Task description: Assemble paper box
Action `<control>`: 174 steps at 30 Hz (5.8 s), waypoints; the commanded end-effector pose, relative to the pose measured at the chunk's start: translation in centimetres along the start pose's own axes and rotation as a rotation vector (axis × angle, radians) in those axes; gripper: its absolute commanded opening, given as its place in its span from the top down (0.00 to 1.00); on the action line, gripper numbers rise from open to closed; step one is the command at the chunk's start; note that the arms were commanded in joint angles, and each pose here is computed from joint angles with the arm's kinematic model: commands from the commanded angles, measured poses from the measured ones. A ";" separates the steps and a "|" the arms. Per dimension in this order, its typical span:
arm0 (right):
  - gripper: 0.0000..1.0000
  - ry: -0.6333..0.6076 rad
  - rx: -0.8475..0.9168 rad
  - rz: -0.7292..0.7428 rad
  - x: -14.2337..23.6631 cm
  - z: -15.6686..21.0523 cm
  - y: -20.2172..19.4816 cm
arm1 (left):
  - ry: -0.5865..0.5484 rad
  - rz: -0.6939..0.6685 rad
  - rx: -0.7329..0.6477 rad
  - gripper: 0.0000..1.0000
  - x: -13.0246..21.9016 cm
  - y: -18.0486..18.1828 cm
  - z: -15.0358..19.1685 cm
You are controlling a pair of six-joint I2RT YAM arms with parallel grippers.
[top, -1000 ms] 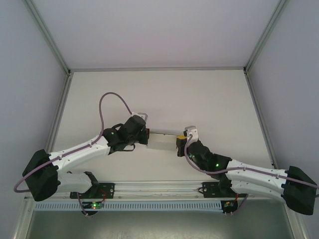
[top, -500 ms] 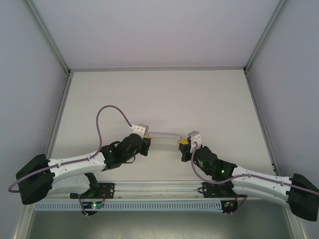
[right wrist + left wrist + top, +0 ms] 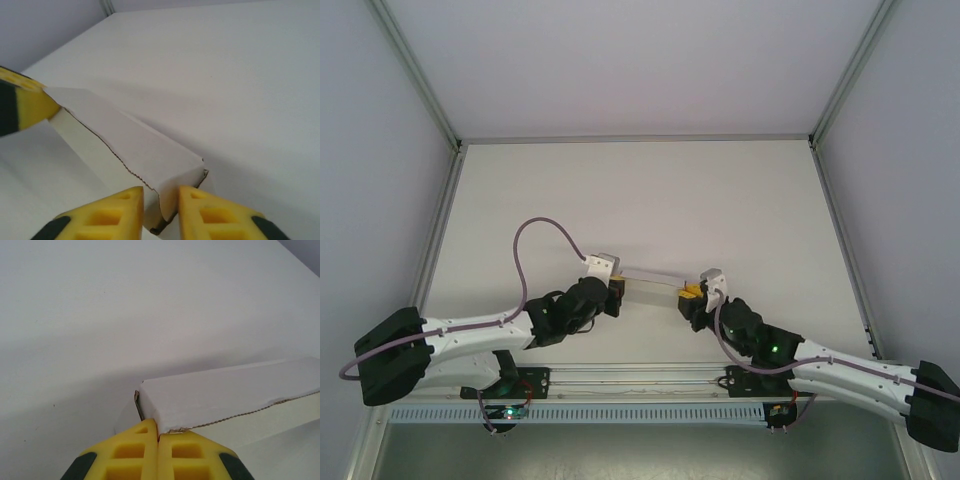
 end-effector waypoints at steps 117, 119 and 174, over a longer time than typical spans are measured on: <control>0.50 0.295 -0.352 0.517 0.9 6.4 -9.6 | 0.101 0.136 0.353 0.00 2.1 1.9 -5.0; 0.55 0.294 -0.345 0.519 0.9 6.5 -9.7 | 0.108 0.164 0.392 0.00 1.1 2.1 -4.9; 0.91 0.238 -0.356 0.507 0.8 6.2 -9.8 | 0.088 0.438 0.232 1.00 -6.8 1.2 8.2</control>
Point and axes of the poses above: each hand's point on the last joint's axis, 136 mm out from that joint toward the fingers, its own x axis back along the fingers, its own y axis along the line the jaws close on, z = x × y, the point moved 4 cm from there along x, back along the fingers, and after that the axes turned 14 degrees about -x, right-handed, at the moved point
